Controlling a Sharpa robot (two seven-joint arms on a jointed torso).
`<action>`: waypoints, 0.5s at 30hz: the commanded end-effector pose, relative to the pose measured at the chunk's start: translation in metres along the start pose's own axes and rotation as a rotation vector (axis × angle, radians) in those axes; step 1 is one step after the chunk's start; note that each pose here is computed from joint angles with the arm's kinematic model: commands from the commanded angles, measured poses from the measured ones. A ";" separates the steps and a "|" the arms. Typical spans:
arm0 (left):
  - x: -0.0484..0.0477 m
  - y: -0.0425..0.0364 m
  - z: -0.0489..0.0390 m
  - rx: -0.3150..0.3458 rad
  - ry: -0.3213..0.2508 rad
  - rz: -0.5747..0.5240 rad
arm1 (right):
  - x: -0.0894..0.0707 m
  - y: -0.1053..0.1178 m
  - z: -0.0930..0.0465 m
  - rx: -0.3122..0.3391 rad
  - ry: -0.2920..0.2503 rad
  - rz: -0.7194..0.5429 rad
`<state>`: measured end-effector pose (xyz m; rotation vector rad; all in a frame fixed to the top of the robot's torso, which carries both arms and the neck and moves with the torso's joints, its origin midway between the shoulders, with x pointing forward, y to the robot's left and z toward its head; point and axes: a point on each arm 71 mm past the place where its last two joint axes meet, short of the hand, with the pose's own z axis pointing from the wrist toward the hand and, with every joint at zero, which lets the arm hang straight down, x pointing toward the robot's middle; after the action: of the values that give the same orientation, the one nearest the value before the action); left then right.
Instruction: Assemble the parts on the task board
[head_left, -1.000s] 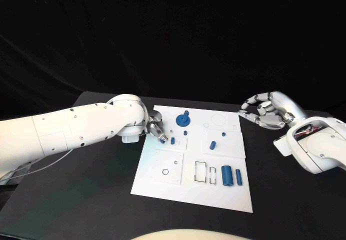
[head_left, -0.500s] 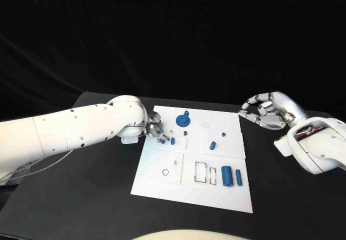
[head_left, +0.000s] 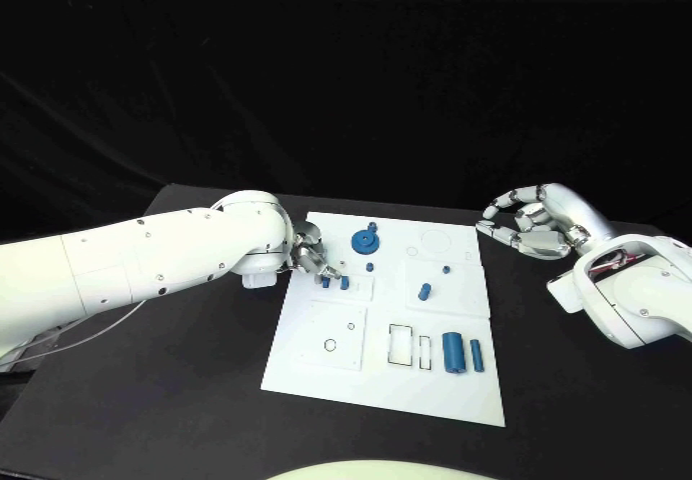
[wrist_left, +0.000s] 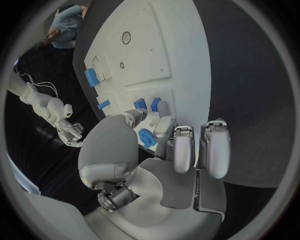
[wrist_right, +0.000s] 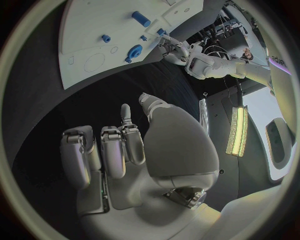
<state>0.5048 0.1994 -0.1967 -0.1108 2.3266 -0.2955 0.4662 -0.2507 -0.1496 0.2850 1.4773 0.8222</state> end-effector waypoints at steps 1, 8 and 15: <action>-0.0048 -0.0039 -0.0021 0.069 -0.049 -0.112 | 0.000 0.001 0.000 -0.012 -0.002 -0.006; -0.0176 -0.0035 -0.0071 0.161 -0.161 -0.276 | -0.001 0.000 0.000 -0.009 -0.004 -0.007; -0.0238 -0.0150 -0.0129 0.283 -0.279 -0.272 | -0.002 -0.001 0.000 -0.007 -0.005 -0.008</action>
<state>0.5104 0.1983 -0.1766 -0.3206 2.0959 -0.5843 0.4667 -0.2531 -0.1497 0.2876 1.4747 0.8162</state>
